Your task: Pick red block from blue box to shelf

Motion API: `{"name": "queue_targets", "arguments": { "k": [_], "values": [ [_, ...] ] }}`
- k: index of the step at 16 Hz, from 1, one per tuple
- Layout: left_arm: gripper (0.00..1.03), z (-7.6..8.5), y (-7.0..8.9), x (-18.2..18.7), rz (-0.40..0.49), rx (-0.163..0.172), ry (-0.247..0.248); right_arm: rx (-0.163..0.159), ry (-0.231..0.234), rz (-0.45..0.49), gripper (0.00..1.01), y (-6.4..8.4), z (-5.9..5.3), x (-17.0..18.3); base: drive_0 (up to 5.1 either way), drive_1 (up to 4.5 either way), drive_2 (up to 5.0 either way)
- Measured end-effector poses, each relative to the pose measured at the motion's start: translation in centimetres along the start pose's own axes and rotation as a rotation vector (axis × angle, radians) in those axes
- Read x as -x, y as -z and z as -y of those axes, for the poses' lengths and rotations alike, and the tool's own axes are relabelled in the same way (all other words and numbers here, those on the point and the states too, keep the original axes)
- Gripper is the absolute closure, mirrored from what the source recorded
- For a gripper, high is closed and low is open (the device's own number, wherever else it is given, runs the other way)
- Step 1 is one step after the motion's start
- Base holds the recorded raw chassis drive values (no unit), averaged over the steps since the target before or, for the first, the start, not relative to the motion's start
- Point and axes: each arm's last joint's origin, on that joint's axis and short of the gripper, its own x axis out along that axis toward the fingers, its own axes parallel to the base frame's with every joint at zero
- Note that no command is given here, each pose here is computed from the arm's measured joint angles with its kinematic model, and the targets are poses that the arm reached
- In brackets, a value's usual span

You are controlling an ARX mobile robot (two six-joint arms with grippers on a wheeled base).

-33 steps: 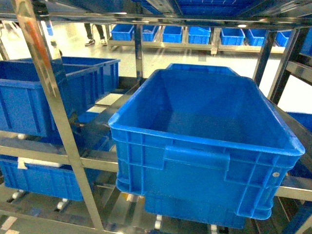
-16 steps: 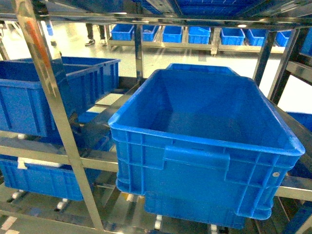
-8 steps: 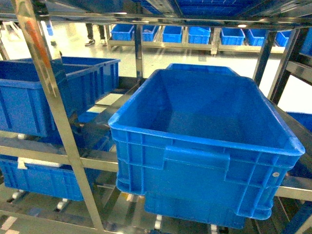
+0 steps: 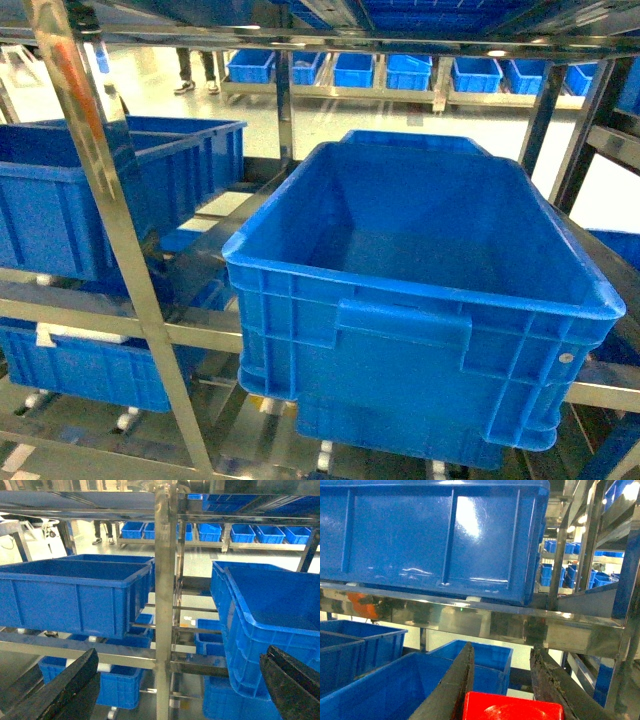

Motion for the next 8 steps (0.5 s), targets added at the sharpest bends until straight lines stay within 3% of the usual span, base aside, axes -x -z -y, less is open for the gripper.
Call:
{"name": "queue_targets", "arguments": {
  "k": [8],
  "values": [
    [0.05, 0.00, 0.00, 0.00, 0.000, 0.000, 0.000, 0.000, 0.000, 0.000, 0.73, 0.00, 0.00, 0.00, 0.0, 0.00, 0.0]
  ]
}}
